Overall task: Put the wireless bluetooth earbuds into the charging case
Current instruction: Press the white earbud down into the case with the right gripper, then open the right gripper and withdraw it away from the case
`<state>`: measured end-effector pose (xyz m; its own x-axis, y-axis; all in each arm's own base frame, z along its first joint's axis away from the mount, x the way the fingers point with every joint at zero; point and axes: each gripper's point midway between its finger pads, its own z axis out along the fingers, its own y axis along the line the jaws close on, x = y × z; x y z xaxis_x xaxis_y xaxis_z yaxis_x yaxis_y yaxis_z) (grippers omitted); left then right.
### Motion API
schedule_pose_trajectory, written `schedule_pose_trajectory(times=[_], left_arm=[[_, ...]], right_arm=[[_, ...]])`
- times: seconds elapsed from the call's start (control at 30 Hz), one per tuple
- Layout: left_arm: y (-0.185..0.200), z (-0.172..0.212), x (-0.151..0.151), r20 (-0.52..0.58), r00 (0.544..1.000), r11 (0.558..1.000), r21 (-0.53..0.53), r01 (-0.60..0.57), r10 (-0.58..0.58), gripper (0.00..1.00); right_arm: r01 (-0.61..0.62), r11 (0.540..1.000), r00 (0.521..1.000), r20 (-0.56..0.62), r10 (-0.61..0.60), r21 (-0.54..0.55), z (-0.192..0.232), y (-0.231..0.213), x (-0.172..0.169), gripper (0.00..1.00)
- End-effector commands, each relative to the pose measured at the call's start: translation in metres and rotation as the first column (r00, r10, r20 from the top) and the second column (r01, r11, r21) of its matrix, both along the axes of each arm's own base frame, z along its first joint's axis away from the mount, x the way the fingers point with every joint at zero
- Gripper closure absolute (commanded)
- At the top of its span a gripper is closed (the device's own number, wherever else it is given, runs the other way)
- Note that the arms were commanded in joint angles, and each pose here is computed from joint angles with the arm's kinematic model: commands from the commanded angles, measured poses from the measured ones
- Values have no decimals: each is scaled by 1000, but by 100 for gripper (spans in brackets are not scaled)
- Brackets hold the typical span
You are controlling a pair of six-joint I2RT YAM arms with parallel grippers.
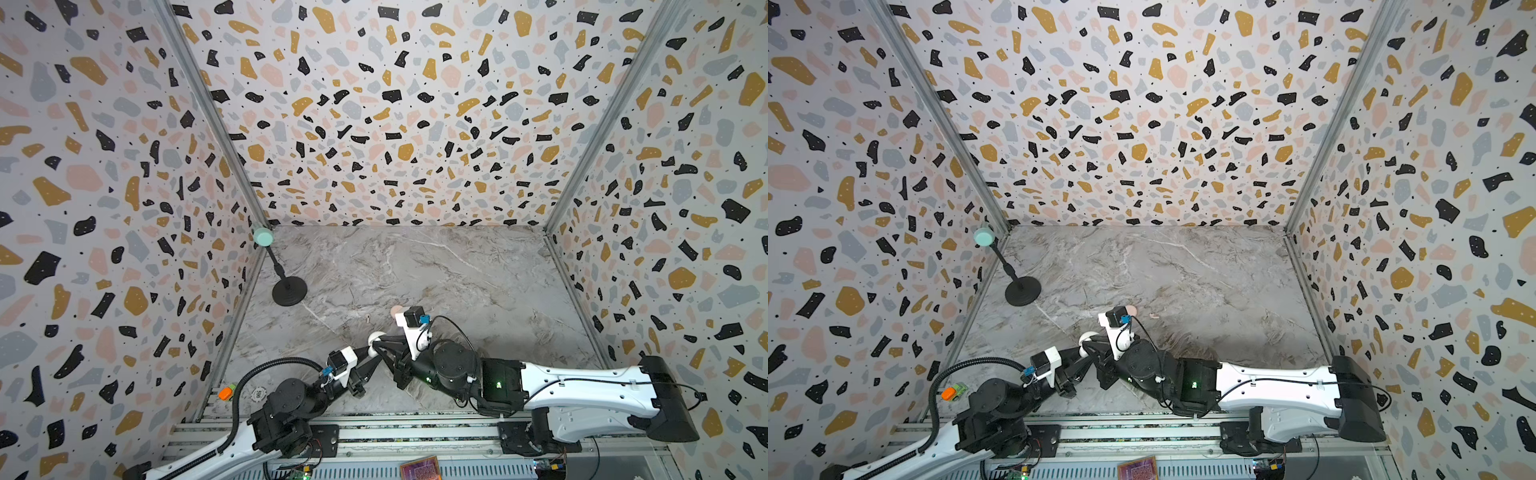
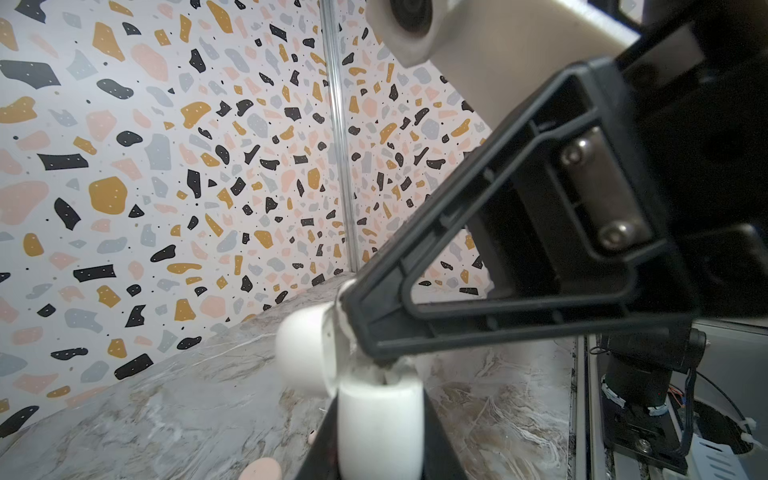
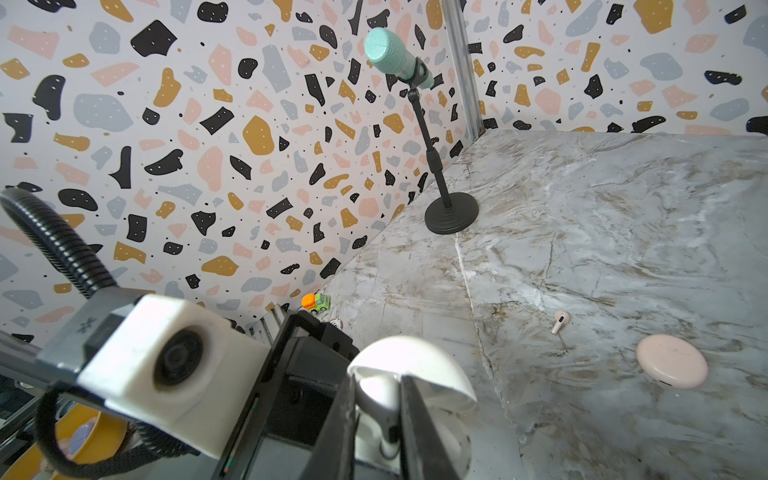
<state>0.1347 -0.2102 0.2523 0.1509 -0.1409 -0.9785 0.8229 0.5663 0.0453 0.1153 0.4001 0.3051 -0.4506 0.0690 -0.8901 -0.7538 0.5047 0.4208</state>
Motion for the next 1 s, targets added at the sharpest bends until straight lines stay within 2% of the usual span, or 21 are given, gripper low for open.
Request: schedule_pose_trajectory(times=[0.0,0.7,0.8,0.97], left_arm=[[9,22,0,40,999,996,-85,-22,25,100],[9,23,-1,43,999,996,-86,-17,21,100],[8,22,-1,45,999,997,-81,-14,18,100],[6,21,-2,49,999,997,-72,-3,7,100]], right_arm=[[3,1000,1000,0,-3,11,5,-7,-2,82],[17,1000,1000,8,-17,5,10,-10,0,69],[25,1000,999,19,-25,10,17,-14,1,64],[25,999,999,41,-26,24,34,-24,0,46]])
